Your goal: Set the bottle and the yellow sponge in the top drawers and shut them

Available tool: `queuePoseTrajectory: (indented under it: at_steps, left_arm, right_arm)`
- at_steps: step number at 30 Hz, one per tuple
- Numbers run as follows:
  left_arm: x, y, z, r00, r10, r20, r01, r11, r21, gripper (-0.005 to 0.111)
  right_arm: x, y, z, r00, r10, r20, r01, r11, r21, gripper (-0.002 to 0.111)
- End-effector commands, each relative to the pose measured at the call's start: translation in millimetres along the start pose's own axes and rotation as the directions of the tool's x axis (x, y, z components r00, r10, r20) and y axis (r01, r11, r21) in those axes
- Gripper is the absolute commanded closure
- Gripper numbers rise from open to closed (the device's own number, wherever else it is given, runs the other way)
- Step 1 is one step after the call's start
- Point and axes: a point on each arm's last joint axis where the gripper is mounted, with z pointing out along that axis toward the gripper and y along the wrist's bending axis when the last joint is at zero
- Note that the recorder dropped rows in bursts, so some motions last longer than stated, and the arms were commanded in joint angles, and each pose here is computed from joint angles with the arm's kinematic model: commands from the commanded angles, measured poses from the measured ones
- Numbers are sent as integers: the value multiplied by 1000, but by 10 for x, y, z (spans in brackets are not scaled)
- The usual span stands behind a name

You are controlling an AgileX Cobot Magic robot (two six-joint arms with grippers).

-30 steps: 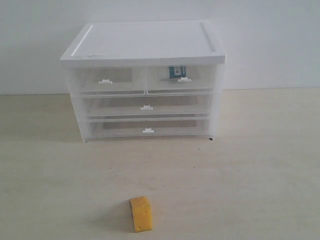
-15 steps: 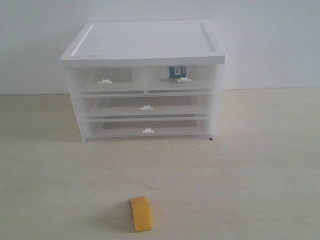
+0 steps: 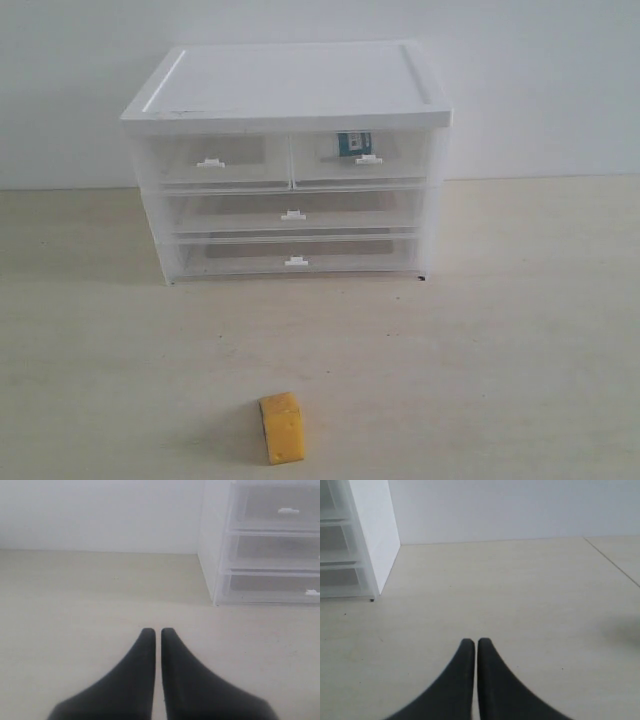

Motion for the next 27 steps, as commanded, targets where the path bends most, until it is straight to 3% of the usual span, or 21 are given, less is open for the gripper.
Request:
queuePoseTrajectory:
  at_steps: [1, 27]
  left_arm:
    - [7, -1, 1, 1000, -9, 4, 9, 1000, 0, 102]
    - [7, -1, 1, 1000, -9, 4, 9, 1000, 0, 102]
  right_arm:
    - [-2, -2, 0, 1000, 3, 17, -3, 1000, 3, 108]
    - [28, -4, 0, 1000, 25, -15, -25, 1000, 5, 108]
